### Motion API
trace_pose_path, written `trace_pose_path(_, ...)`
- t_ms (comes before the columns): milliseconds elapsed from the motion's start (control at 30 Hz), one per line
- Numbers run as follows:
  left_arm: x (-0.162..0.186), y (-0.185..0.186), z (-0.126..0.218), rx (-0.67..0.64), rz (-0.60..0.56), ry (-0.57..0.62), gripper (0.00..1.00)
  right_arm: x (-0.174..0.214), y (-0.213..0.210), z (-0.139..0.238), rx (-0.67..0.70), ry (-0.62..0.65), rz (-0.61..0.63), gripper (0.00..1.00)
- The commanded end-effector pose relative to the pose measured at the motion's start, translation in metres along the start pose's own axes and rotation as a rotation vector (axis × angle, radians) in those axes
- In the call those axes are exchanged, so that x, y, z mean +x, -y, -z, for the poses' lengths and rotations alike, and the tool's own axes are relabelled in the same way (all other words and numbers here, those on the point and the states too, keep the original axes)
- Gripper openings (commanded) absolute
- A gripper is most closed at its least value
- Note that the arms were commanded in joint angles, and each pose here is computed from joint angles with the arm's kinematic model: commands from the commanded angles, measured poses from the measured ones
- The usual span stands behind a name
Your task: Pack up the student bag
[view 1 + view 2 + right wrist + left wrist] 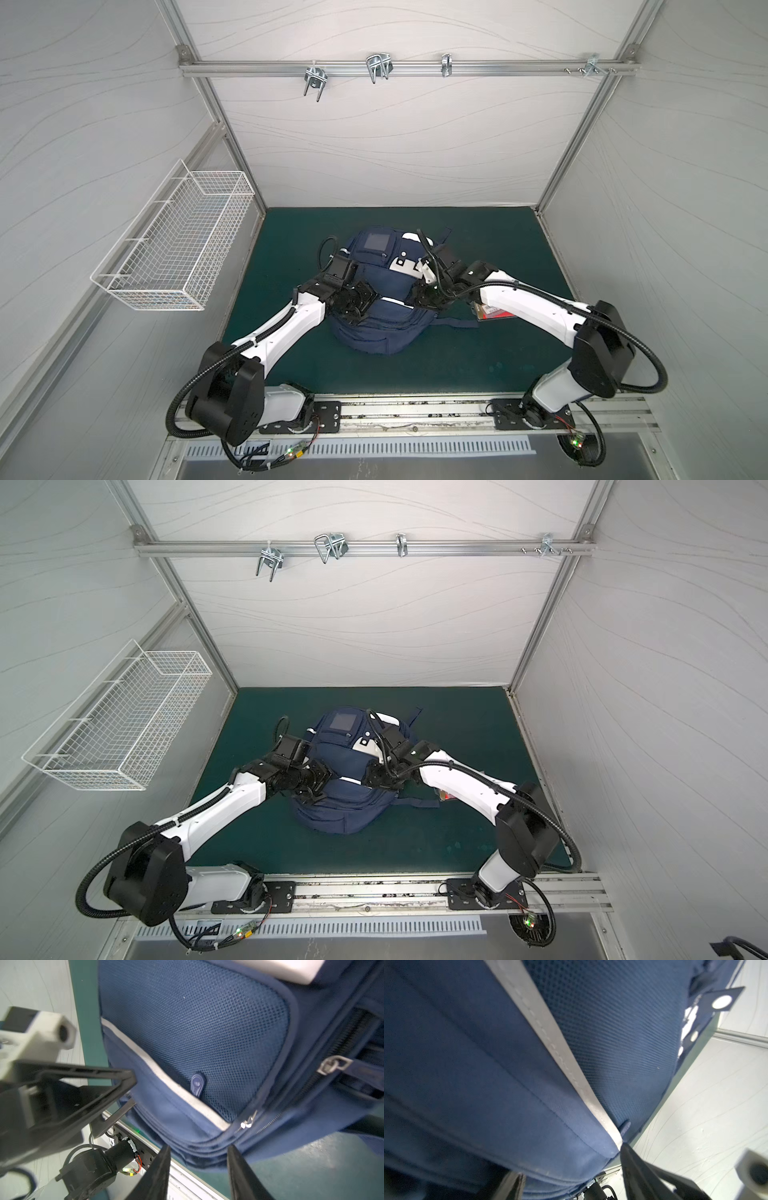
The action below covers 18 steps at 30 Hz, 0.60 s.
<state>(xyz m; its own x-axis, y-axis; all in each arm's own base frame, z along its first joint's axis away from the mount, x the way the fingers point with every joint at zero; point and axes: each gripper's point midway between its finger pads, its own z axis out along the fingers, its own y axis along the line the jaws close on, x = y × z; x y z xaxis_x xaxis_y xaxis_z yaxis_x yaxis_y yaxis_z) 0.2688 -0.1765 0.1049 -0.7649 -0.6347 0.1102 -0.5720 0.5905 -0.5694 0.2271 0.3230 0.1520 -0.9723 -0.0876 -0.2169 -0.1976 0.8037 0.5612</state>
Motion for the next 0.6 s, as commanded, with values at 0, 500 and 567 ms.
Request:
trace_pose_path(0,-0.013,0.017,-0.004,0.057,-0.027,0.042,0.57,0.003,0.006,0.021,0.020,0.031,0.071,0.54)
trace_pose_path(500,-0.017,0.082,0.053,0.259,-0.009,0.067,0.00,-0.049,0.036,0.032,-0.326,0.073,0.098,0.73)
trace_pose_path(567,-0.016,0.085,0.055,0.279,0.013,0.056,0.00,-0.061,0.039,0.027,-0.382,0.072,0.082,0.72)
